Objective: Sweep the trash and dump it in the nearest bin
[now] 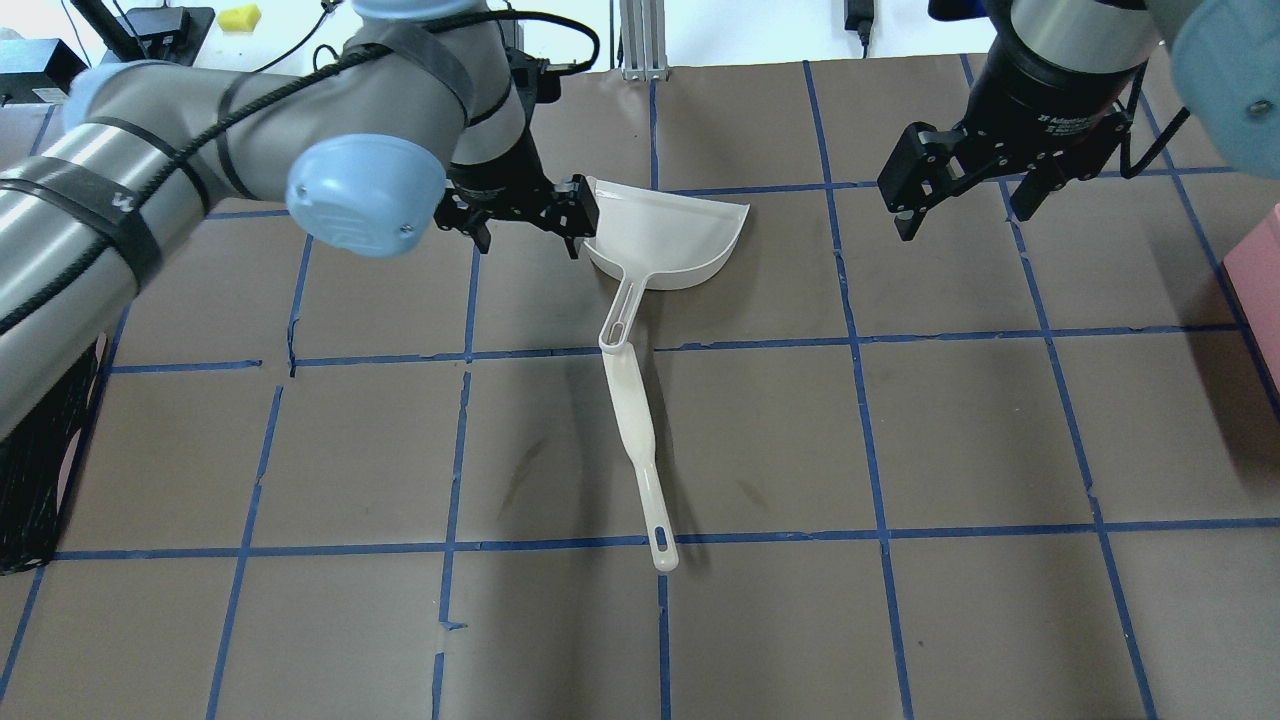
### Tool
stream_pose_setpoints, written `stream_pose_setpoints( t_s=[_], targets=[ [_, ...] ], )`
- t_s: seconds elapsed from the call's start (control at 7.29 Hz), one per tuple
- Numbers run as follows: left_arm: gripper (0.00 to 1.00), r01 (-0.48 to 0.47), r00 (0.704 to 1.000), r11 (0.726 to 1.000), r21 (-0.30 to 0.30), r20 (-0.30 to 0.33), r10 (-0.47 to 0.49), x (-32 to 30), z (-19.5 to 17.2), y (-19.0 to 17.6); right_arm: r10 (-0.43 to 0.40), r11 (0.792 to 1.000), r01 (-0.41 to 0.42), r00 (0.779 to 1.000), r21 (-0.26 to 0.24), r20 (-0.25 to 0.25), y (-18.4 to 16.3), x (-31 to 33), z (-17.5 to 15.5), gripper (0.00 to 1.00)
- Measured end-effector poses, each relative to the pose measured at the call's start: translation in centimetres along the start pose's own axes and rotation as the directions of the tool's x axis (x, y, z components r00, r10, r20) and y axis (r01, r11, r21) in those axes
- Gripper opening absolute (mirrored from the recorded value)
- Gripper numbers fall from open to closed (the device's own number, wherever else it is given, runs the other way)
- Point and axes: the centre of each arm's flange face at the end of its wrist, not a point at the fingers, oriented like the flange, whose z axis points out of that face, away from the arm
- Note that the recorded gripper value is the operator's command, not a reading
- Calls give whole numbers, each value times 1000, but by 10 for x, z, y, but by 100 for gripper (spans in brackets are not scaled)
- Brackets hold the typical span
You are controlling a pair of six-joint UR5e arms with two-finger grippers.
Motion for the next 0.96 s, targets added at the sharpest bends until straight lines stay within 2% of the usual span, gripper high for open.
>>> stream_pose_setpoints(
  t_s=[0.27, 0.55, 0.69, 0.96],
  targets=[
    [100, 9, 1000, 1000, -13, 9, -9, -26, -61, 28, 0, 1000, 0, 1000, 1, 1, 0, 0, 0, 100],
    [100, 103, 995, 992, -70, 17, -102, -76, -108, 44, 1, 1000, -1, 1000, 4, -1, 0, 0, -1, 100],
    [100, 153, 988, 984, -93, 17, -152, -101, -121, 52, -1, 1000, 1, 1000, 6, 0, 0, 0, -1, 100],
    [100, 184, 983, 977, -104, 18, -183, -116, -130, 61, -1, 1000, 1, 1000, 4, -1, 1, 0, -2, 100]
  ],
)
